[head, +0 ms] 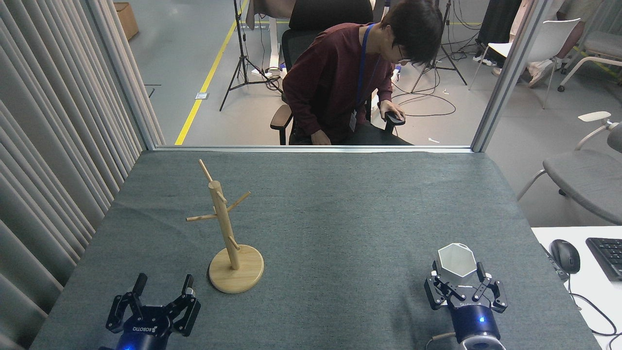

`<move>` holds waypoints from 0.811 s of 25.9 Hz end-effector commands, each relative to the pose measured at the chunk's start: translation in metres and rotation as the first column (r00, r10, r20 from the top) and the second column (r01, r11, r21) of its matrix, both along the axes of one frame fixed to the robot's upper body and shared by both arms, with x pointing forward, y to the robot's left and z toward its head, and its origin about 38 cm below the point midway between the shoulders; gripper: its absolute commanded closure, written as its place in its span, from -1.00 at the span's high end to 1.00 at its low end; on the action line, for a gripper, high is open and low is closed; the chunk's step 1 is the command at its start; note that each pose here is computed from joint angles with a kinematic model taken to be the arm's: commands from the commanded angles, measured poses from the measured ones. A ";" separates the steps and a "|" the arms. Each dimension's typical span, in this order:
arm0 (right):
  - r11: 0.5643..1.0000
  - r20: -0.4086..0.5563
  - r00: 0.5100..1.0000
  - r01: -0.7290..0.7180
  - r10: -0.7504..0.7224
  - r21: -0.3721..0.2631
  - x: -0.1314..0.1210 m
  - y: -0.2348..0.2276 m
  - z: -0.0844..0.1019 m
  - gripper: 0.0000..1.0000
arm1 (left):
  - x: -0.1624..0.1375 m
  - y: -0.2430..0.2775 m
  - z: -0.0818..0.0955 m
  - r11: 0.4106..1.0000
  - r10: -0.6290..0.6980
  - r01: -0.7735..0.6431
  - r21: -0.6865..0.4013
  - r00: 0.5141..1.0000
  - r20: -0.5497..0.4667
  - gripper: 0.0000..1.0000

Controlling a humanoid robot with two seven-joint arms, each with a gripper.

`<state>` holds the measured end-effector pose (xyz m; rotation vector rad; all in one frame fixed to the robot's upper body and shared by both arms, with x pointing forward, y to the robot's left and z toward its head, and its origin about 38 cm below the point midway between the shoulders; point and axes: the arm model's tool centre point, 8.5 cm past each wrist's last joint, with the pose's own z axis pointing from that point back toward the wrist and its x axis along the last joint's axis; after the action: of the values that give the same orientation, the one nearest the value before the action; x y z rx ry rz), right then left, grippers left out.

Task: Hang cup on storage rack
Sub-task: 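Move the right gripper to the white hexagonal cup and grasp it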

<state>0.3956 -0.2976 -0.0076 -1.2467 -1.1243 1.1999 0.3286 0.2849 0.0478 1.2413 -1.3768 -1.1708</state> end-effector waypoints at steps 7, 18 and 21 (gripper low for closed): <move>1.000 -0.036 0.999 -0.002 0.001 -0.010 0.008 0.004 -0.010 0.88 | -0.001 0.003 0.001 1.000 0.008 -0.008 0.000 1.000 0.001 1.00; 0.998 0.155 0.987 -0.042 0.050 -0.049 0.017 0.017 0.052 0.34 | 0.005 -0.042 -0.012 0.993 -0.118 0.117 -0.012 0.993 -0.007 1.00; 0.995 0.255 0.962 -0.087 0.095 -0.043 0.009 0.036 0.083 0.35 | -0.002 -0.079 -0.026 0.974 -0.228 0.228 -0.006 0.972 -0.056 1.00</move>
<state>0.4100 -0.2767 0.0452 -1.3752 -1.2643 1.1831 0.3326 0.2369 0.0344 1.1434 -1.4703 -1.2636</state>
